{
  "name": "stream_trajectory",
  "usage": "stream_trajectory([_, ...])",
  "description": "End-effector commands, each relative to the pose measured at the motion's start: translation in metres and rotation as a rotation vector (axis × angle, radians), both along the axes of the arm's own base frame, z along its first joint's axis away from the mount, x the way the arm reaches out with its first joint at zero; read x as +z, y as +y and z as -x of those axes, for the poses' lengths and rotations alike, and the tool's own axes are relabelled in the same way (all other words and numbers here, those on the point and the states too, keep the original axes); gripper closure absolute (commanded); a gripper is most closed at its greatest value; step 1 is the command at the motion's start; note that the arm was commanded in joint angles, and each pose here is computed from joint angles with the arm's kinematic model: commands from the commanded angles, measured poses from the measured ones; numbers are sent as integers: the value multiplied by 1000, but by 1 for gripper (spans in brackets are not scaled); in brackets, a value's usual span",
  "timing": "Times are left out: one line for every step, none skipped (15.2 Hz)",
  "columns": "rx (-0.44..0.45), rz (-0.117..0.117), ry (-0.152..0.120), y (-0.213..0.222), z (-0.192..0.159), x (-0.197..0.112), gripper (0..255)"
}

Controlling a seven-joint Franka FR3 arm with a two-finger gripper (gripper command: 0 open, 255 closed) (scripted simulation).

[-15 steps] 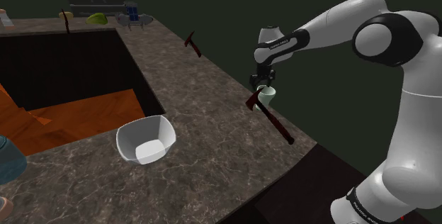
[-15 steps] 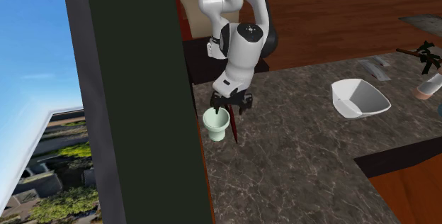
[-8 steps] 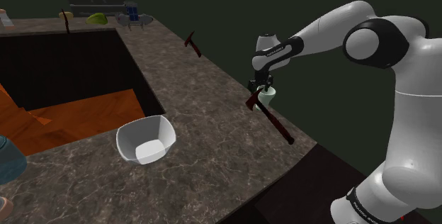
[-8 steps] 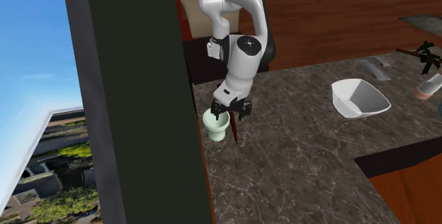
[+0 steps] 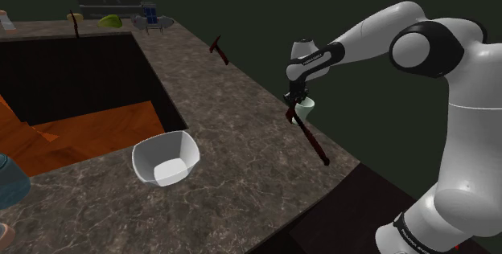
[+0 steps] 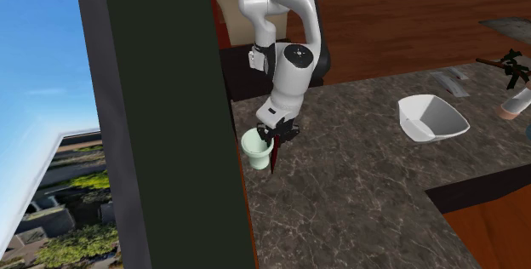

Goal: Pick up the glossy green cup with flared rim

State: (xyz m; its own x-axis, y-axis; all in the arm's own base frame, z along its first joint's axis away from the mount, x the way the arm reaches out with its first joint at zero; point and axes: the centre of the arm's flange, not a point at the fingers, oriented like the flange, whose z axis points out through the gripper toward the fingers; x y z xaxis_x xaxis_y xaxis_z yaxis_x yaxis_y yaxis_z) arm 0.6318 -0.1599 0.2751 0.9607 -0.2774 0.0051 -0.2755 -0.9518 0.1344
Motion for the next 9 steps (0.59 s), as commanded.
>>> stream_trajectory([0, 0, 0, 0, 0, 0, 255])
stream_trajectory([0, 0, 0, 0, 0, 0, 255])
stream_trajectory([0, 0, 0, 1, -1, -1, 255])
stream_trajectory([0, 0, 0, 1, -1, 5, 255])
stream_trajectory([0, 0, 0, 1, -1, 10, 255])
stream_trajectory([0, 0, 0, 1, -1, 15, 255])
stream_trajectory([0, 0, 0, 1, -1, 20, 255])
stream_trajectory([0, 0, 0, 1, -1, 26, 255])
stream_trajectory([0, 0, 0, 1, -1, 31, 255])
